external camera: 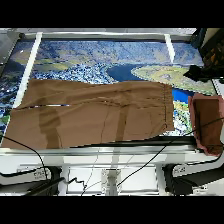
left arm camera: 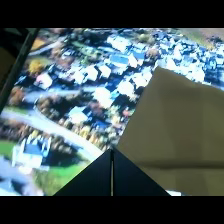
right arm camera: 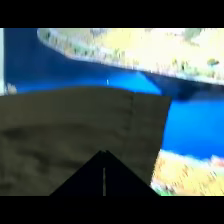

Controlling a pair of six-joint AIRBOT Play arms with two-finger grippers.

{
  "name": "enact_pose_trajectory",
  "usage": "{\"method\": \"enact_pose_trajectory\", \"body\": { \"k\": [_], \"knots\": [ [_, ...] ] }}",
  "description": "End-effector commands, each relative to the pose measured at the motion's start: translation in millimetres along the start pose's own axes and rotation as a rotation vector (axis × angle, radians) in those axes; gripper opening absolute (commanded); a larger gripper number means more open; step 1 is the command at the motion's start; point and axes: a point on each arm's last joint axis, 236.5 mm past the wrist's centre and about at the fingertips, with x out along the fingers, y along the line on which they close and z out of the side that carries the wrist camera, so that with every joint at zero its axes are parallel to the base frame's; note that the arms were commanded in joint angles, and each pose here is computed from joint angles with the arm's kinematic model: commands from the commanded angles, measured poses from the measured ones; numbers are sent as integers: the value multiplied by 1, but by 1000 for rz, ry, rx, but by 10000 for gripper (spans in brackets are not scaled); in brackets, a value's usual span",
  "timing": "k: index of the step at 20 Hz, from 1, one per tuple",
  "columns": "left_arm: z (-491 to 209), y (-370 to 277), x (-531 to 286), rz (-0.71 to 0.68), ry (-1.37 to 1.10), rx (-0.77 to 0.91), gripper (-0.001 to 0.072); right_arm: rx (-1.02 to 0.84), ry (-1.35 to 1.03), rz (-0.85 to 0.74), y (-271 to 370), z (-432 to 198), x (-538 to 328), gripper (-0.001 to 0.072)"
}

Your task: Fold the clothes and pants, and hang the long-sleeved shirts on hangers.

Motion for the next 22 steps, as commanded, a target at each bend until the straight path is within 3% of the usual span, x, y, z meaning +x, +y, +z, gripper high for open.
{"method": "enact_pose_trajectory", "body": {
  "k": [1, 4, 6, 10, 11, 12, 13, 18, 19, 22],
  "knots": [
    [-56, 32, -38, 23, 193, -59, 19, -36, 101, -116, -13, -36, -61, 28],
    [-104, 61, -52, -26, 311, -149, 18, 68, 93, -125, -28, -76, -78, 28],
    [-147, 101, -59, 39, 359, -260, 19, 118, 151, -114, -36, -124, -71, 29],
    [-225, 134, -37, -10, 318, -633, 23, 152, 260, -73, -35, -190, -49, 29],
    [-243, 138, -29, -25, 325, -712, 162, 162, 272, -63, -33, -195, -46, 29],
    [-261, 141, -21, -28, 348, -746, 462, 165, 276, -55, -31, -196, -46, 29],
    [-279, 140, -13, -41, 385, -755, 644, 167, 272, -49, -29, -195, -47, 29],
    [-333, 120, 27, -201, 524, -581, 625, 172, 252, -17, -19, -190, -48, 29],
    [-341, 119, 34, -219, 541, -577, 573, 179, 247, -10, -18, -189, -48, 29],
    [-356, 121, 49, -245, 560, -562, 565, 208, 227, 14, -12, -183, -47, 29]
  ]
}}
